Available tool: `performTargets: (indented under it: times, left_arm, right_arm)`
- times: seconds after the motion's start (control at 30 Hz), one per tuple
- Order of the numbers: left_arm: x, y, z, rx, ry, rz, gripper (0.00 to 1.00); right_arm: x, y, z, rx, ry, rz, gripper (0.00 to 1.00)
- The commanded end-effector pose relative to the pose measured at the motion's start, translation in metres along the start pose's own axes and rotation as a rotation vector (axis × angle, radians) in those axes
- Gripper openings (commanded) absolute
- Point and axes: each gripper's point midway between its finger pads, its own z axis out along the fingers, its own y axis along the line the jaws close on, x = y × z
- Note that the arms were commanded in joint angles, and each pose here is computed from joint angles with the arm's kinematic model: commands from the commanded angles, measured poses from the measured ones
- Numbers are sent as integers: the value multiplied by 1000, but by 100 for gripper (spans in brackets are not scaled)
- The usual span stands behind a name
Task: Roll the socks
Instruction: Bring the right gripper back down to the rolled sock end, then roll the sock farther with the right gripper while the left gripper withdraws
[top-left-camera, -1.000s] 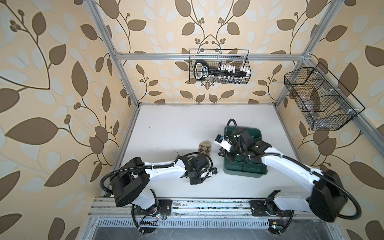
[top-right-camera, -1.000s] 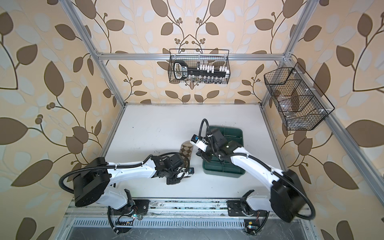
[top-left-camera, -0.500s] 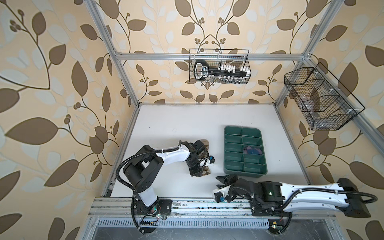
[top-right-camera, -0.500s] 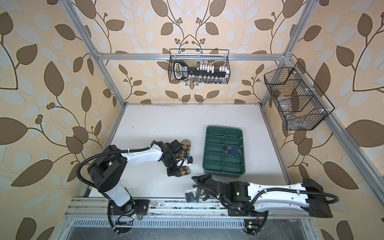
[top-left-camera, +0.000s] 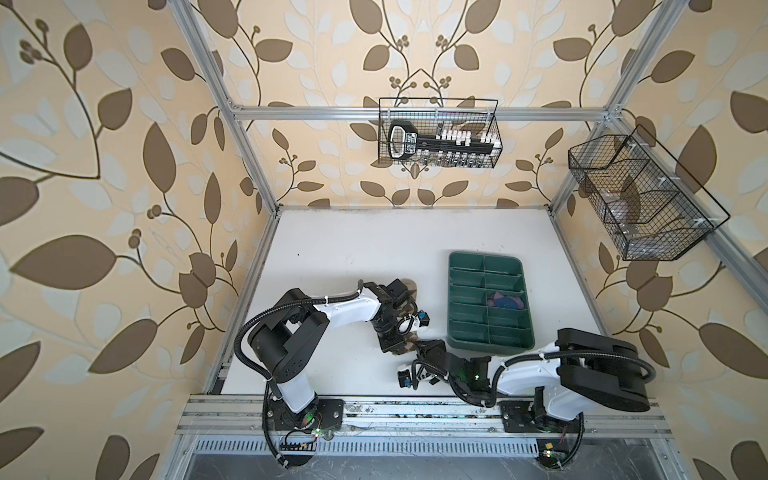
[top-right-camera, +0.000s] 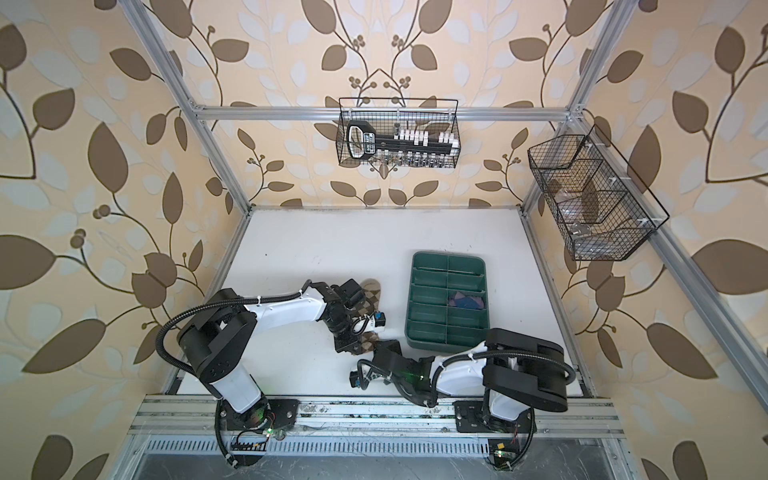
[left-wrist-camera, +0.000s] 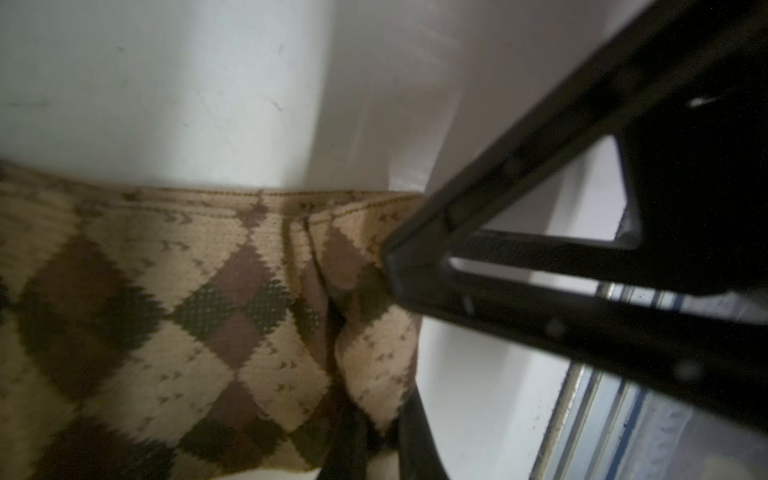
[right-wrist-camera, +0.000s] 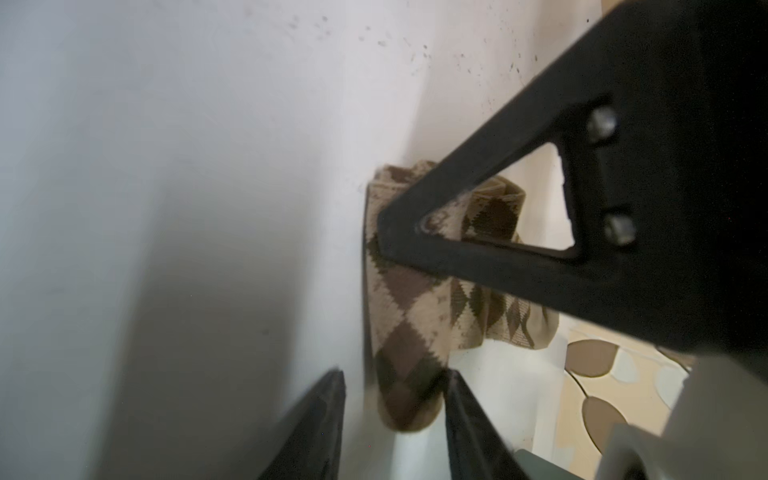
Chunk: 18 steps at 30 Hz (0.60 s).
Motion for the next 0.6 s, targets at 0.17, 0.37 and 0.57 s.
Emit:
performTargets:
  times: [0.17,0.37,0.57]
  left_arm:
    - [24,0,7,-19,82,-48,10]
    - [9,19,-17,-175,16,-67,36]
    - [-5,36,-88,-481,-181,-59,58]
  right_arm:
    - [-2,6,13,-54,-7,-30,11]
    - [2,27,3,-224,15,-44,0]
    - [-1,41,-10,-446,58,14,0]
